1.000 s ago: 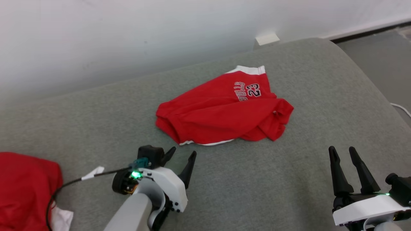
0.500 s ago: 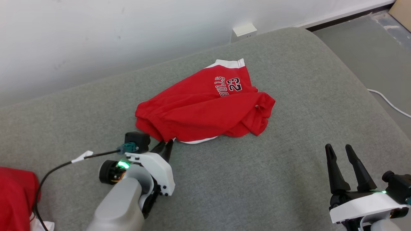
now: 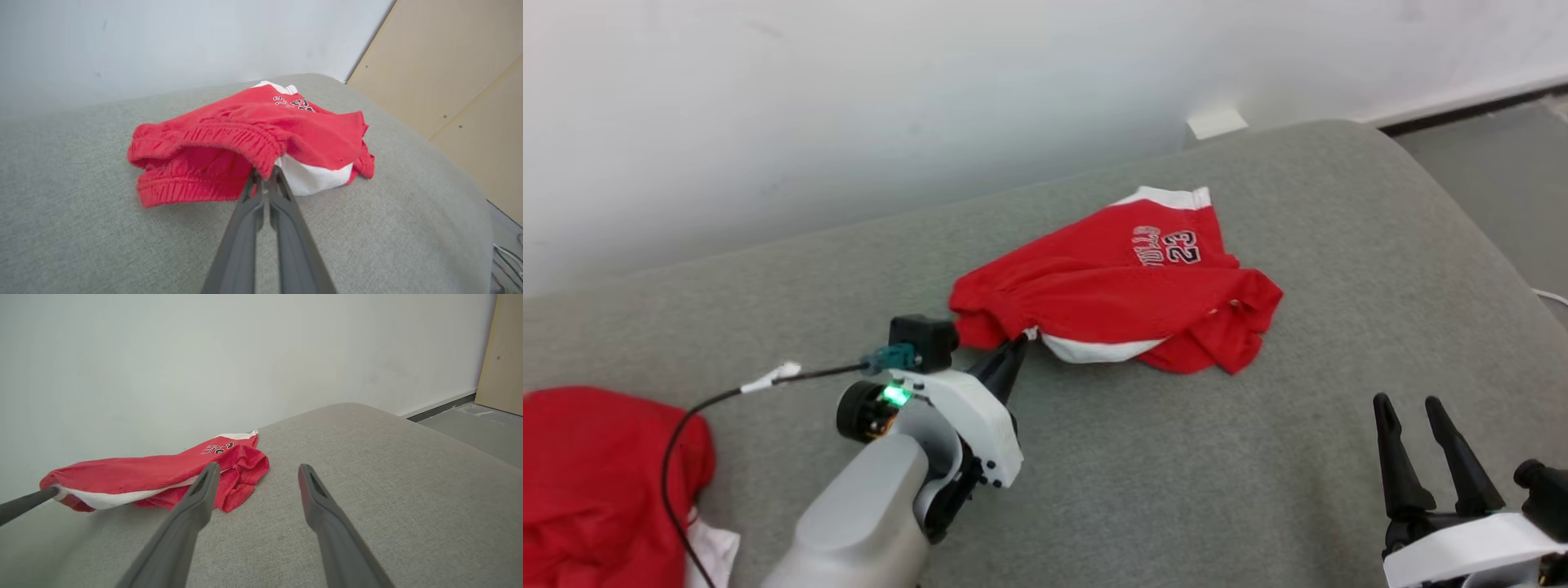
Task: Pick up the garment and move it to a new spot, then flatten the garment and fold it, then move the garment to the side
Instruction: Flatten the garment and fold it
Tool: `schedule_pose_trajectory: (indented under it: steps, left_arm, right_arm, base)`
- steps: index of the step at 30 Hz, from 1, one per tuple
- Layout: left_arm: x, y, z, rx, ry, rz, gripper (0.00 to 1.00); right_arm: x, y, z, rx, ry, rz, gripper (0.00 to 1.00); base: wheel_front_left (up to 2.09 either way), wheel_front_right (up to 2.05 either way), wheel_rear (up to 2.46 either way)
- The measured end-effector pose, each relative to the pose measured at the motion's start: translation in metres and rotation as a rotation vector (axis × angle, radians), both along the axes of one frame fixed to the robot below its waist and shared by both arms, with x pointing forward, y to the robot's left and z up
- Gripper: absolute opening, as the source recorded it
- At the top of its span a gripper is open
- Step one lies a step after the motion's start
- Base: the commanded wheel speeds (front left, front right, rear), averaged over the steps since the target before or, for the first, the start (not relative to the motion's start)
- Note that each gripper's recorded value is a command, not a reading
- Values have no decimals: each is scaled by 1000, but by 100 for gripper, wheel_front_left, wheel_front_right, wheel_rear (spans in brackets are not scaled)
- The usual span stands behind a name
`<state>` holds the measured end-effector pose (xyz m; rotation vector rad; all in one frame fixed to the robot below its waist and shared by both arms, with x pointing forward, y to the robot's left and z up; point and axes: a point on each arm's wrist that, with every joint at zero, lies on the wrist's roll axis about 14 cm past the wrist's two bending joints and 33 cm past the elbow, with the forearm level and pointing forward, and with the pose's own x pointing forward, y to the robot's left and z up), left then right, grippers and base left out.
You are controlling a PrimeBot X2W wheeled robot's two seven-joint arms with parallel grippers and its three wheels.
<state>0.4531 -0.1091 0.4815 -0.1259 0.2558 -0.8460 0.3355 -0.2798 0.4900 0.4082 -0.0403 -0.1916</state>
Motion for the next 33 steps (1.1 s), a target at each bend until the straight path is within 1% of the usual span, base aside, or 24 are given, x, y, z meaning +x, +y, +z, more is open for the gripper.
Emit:
schedule_pose_trajectory:
  steps: [3,5,12,14,18,20,22,26,29,30,31,32,33]
  left_arm:
    - [1,11,19,-25,18,8,0]
    - [0,25,25,-10,56,9,0]
    - [-19,97,13,130,203,29,0]
    - [-26,116,7,151,242,50,0]
    - [-47,138,-5,152,309,85,0]
    - [-54,147,-10,135,330,118,0]
    - [-63,153,-19,111,355,147,0]
    - [-82,164,-43,95,394,203,0]
    - [-92,164,-54,71,403,216,0]
    - [-92,165,-54,60,396,228,33]
    - [-91,164,-53,41,389,239,76]
    - [-92,162,-52,26,381,236,100]
    - [-92,160,-49,15,364,234,100]
  right_arm:
    - [2,11,-6,4,15,37,100]
    - [6,19,-8,4,23,70,100]
    - [15,47,-14,14,52,169,100]
    - [17,53,-16,19,58,189,100]
    - [18,59,-22,25,80,212,100]
    - [18,60,-25,31,91,215,100]
    - [18,61,-28,33,102,217,100]
    - [18,61,-35,39,122,219,100]
    - [19,61,-38,36,133,227,100]
    - [20,62,-38,33,135,231,100]
    - [20,62,-39,30,138,235,100]
    - [21,63,-38,29,138,240,100]
    - [21,64,-38,28,138,244,100]
  base:
    - [0,0,0]
    - [0,0,0]
    - [0,0,0]
    - [0,0,0]
    - [0,0,0]
    - [0,0,0]
    - [0,0,0]
    - [0,0,0]
    - [0,0,0]
    - [0,0,0]
    - [0,0,0]
    - [0,0,0]
    - [0,0,0]
